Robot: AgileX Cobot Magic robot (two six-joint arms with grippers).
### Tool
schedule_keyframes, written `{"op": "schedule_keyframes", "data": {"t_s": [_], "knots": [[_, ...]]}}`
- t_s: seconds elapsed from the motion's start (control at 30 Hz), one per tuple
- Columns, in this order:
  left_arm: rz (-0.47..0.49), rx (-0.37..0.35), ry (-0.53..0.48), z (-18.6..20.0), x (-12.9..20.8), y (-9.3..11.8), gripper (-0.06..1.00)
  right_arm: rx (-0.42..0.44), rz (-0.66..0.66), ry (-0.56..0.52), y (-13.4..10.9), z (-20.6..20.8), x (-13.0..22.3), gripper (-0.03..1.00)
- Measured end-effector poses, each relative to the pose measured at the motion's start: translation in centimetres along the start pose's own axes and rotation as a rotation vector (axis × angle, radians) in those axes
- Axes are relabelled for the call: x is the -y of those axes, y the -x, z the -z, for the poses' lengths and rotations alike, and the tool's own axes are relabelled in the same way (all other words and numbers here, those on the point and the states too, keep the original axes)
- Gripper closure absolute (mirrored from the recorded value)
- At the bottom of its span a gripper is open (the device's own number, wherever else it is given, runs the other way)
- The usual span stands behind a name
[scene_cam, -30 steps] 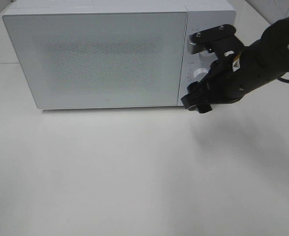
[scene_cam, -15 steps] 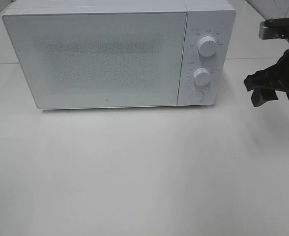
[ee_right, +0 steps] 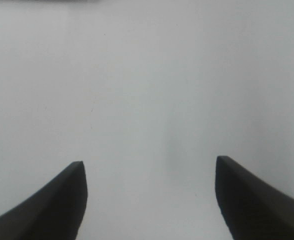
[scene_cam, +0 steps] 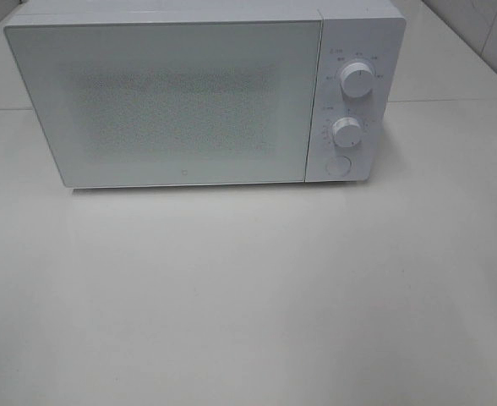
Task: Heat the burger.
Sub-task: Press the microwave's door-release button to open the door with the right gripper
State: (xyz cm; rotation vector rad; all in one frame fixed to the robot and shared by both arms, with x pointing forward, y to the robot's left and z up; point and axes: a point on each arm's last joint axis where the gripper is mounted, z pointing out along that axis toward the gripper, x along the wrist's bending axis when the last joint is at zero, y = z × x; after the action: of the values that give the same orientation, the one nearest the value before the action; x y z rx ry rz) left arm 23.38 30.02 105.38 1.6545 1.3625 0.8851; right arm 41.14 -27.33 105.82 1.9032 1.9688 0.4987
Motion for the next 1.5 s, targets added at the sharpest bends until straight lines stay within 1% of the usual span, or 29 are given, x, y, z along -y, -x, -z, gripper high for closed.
{"op": "schedule_keyframes", "data": {"t_s": [0.03, 0.07, 0.13, 0.17, 0.2, 0.23, 0.3, 0.37, 0.4, 0.47, 0.5, 0.53, 0.57, 0.63, 0.67, 0.7, 0.73, 0.77, 0.8, 0.83, 0.87, 0.9, 0.93, 0.97, 1.0, 1.03, 1.07, 1.1, 1.5], "knots": [[0.000, 0.000, 0.000, 0.0, 0.0, 0.0, 0.94, 0.001, -0.001, -0.001, 0.1, 0.4, 0.6, 0.31], [0.000, 0.000, 0.000, 0.0, 0.0, 0.0, 0.94, 0.002, 0.004, 0.007, 0.4, 1.4, 2.0, 0.31], [0.000, 0.000, 0.000, 0.0, 0.0, 0.0, 0.94, 0.002, 0.010, 0.010, 0.5, 1.7, 2.7, 0.31], [0.000, 0.000, 0.000, 0.0, 0.0, 0.0, 0.94, 0.003, 0.019, 0.014, 0.8, 2.1, 4.1, 0.31], [0.000, 0.000, 0.000, 0.0, 0.0, 0.0, 0.94, 0.003, 0.019, 0.014, 0.8, 2.1, 4.1, 0.31], [0.000, 0.000, 0.000, 0.0, 0.0, 0.0, 0.94, 0.005, 0.035, 0.014, 1.0, 2.4, 5.6, 0.31], [0.000, 0.000, 0.000, 0.0, 0.0, 0.0, 0.94, 0.004, 0.039, 0.020, 1.1, 2.5, 6.2, 0.31], [0.000, 0.000, 0.000, 0.0, 0.0, 0.0, 0.94, 0.001, 0.036, 0.056, 1.4, 2.9, 8.0, 0.31], [0.000, 0.000, 0.000, 0.0, 0.0, 0.0, 0.94, 0.001, 0.036, 0.056, 1.4, 2.9, 8.0, 0.31], [0.000, 0.000, 0.000, 0.0, 0.0, 0.0, 0.94, -0.005, 0.036, 0.116, 1.6, 3.6, 9.2, 0.31], [0.000, 0.000, 0.000, 0.0, 0.0, 0.0, 0.94, -0.005, 0.036, 0.116, 1.6, 3.6, 9.2, 0.31], [0.000, 0.000, 0.000, 0.0, 0.0, 0.0, 0.94, -0.008, 0.050, 0.162, 1.8, 4.3, 9.8, 0.31], [0.000, 0.000, 0.000, 0.0, 0.0, 0.0, 0.94, -0.008, 0.050, 0.162, 1.8, 4.3, 9.8, 0.31], [0.000, 0.000, 0.000, 0.0, 0.0, 0.0, 0.94, -0.023, 0.072, 0.223, 1.9, 5.0, 11.0, 0.31], [0.000, 0.000, 0.000, 0.0, 0.0, 0.0, 0.94, -0.023, 0.072, 0.223, 1.9, 5.0, 11.0, 0.31], [0.000, 0.000, 0.000, 0.0, 0.0, 0.0, 0.94, -0.039, 0.088, 0.271, 1.9, 5.6, 11.9, 0.31], [0.000, 0.000, 0.000, 0.0, 0.0, 0.0, 0.94, -0.046, 0.097, 0.295, 1.9, 5.8, 12.2, 0.32], [0.000, 0.000, 0.000, 0.0, 0.0, 0.0, 0.94, -0.046, 0.097, 0.295, 1.9, 5.8, 12.2, 0.32], [0.000, 0.000, 0.000, 0.0, 0.0, 0.0, 0.94, -0.055, 0.106, 0.326, 1.9, 6.2, 12.6, 0.32], [0.000, 0.000, 0.000, 0.0, 0.0, 0.0, 0.94, -0.070, 0.116, 0.380, 1.9, 6.7, 13.3, 0.32], [0.000, 0.000, 0.000, 0.0, 0.0, 0.0, 0.94, -0.070, 0.116, 0.380, 1.9, 6.7, 13.3, 0.32], [0.000, 0.000, 0.000, 0.0, 0.0, 0.0, 0.94, -0.080, 0.122, 0.440, 2.0, 7.3, 14.0, 0.32], [0.000, 0.000, 0.000, 0.0, 0.0, 0.0, 0.94, -0.082, 0.120, 0.469, 2.1, 7.5, 14.4, 0.32], [0.000, 0.000, 0.000, 0.0, 0.0, 0.0, 0.94, -0.082, 0.120, 0.469, 2.1, 7.5, 14.4, 0.32], [0.000, 0.000, 0.000, 0.0, 0.0, 0.0, 0.94, -0.083, 0.124, 0.520, 2.2, 7.9, 15.1, 0.32], [0.000, 0.000, 0.000, 0.0, 0.0, 0.0, 0.94, -0.085, 0.123, 0.546, 2.3, 8.1, 15.4, 0.32], [0.000, 0.000, 0.000, 0.0, 0.0, 0.0, 0.94, -0.085, 0.123, 0.546, 2.3, 8.1, 15.4, 0.32], [0.000, 0.000, 0.000, 0.0, 0.0, 0.0, 0.94, -0.087, 0.120, 0.578, 2.4, 8.4, 15.9, 0.32], [-0.003, 0.000, 0.000, 0.0, 0.0, 0.0, 0.94, -0.088, 0.121, 0.573, 2.4, 8.2, 16.1, 0.32]]}}
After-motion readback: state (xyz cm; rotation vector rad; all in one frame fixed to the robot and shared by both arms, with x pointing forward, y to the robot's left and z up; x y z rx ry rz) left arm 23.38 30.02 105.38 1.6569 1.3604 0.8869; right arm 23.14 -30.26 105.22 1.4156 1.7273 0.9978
